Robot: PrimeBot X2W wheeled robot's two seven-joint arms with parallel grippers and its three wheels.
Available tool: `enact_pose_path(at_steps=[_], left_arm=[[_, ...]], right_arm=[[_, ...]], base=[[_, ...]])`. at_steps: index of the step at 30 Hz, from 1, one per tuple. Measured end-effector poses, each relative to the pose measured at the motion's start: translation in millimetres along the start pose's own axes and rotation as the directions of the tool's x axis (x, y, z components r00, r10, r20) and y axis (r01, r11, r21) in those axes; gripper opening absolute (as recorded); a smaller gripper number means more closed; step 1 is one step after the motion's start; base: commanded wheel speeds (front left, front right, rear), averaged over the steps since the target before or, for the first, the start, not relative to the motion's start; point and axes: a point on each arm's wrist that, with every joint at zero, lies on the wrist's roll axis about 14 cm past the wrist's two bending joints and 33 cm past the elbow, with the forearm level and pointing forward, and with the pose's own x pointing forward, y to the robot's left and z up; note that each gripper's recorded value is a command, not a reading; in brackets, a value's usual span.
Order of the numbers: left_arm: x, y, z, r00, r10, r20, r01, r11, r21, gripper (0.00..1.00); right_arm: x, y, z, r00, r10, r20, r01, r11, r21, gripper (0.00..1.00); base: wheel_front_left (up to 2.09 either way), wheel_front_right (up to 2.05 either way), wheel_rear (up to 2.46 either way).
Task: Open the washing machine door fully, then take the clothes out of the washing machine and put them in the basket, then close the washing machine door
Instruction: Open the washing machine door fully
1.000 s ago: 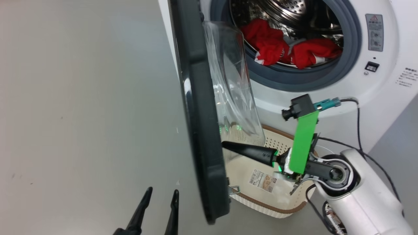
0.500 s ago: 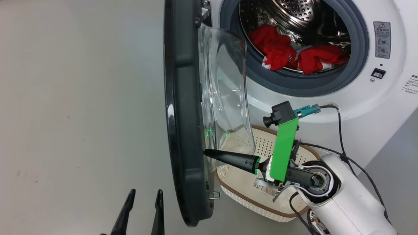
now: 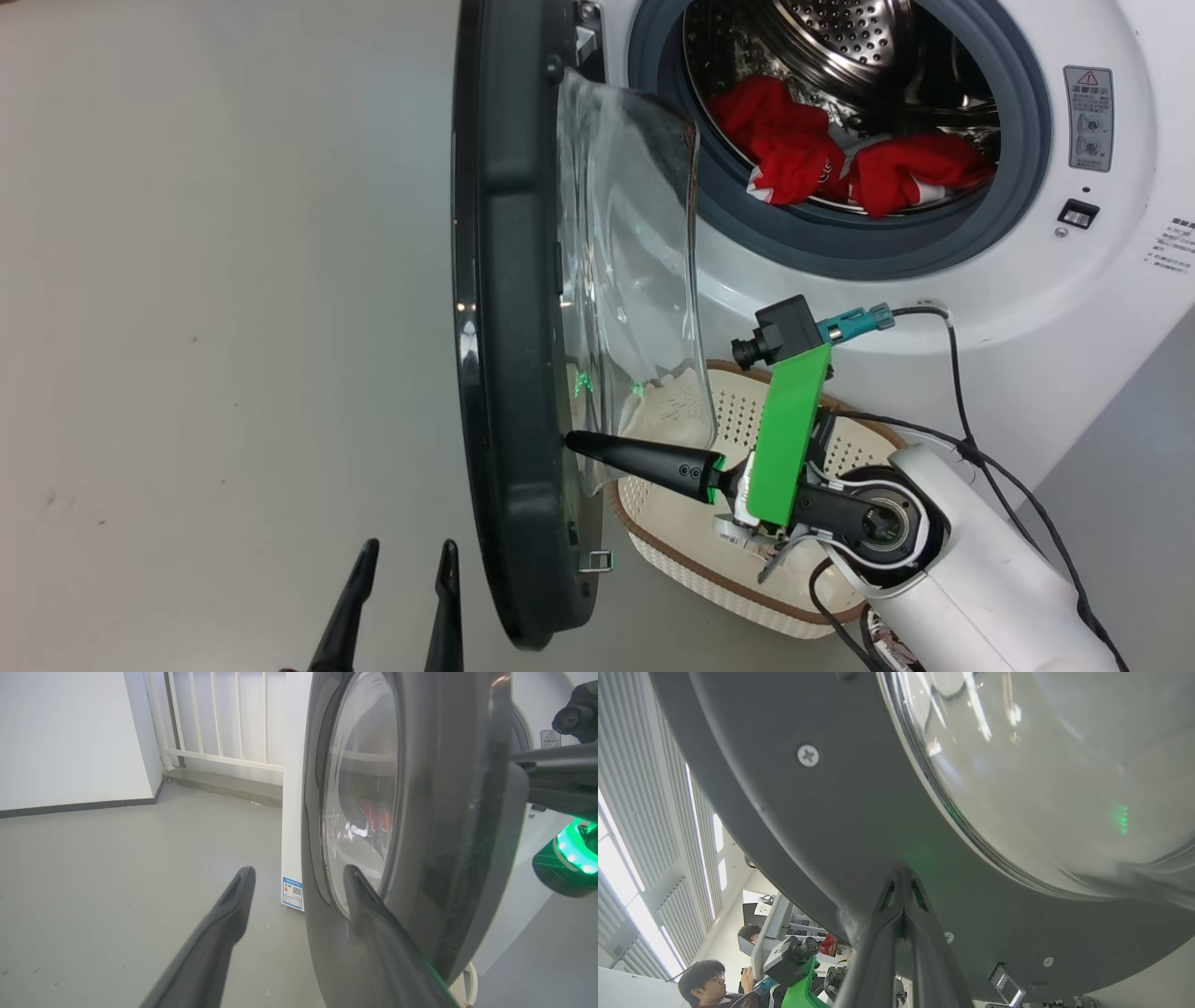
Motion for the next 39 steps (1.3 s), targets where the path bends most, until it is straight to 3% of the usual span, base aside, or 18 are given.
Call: enact_pose_path(at_steps=[1, 9, 16, 24, 39], left_arm=[[0.1, 0.3, 0.0, 1.0, 0.001, 0.0, -0.001, 1.0, 0.0, 1.0], [-0.4, 3.0, -4.7, 1.0, -0.004, -0.014, 0.004, 1.0, -0.001, 1.0], [-0.9, 6.8, -10.9, 0.999, -0.012, -0.03, 0.012, 1.0, -0.005, 1.0], [-1.8, 8.5, -15.4, 0.999, -0.026, -0.041, 0.026, 1.0, -0.014, 1.0], [5.9, 7.0, -20.7, 0.997, -0.044, -0.056, 0.043, 0.999, -0.021, 1.0]], right_arm=[[0.0, -0.8, 0.8, 1.0, -0.003, 0.007, 0.003, 1.0, 0.0, 1.0], [-6.7, -14.5, 9.2, 0.996, -0.059, 0.067, 0.06, 0.998, -0.01, 1.0], [-31.1, -47.7, 16.0, 0.97, -0.181, 0.162, 0.187, 0.982, -0.021, 1.0], [-73.1, -94.2, 16.3, 0.896, -0.35, 0.273, 0.372, 0.928, -0.032, 1.0], [-152.5, -135.9, 20.9, 0.726, -0.478, 0.494, 0.554, 0.833, -0.008, 1.0]], base=[[0.0, 0.0, 0.0], [0.0, 0.0, 0.0], [0.0, 0.0, 0.0], [0.0, 0.0, 0.0], [0.0, 0.0, 0.0]])
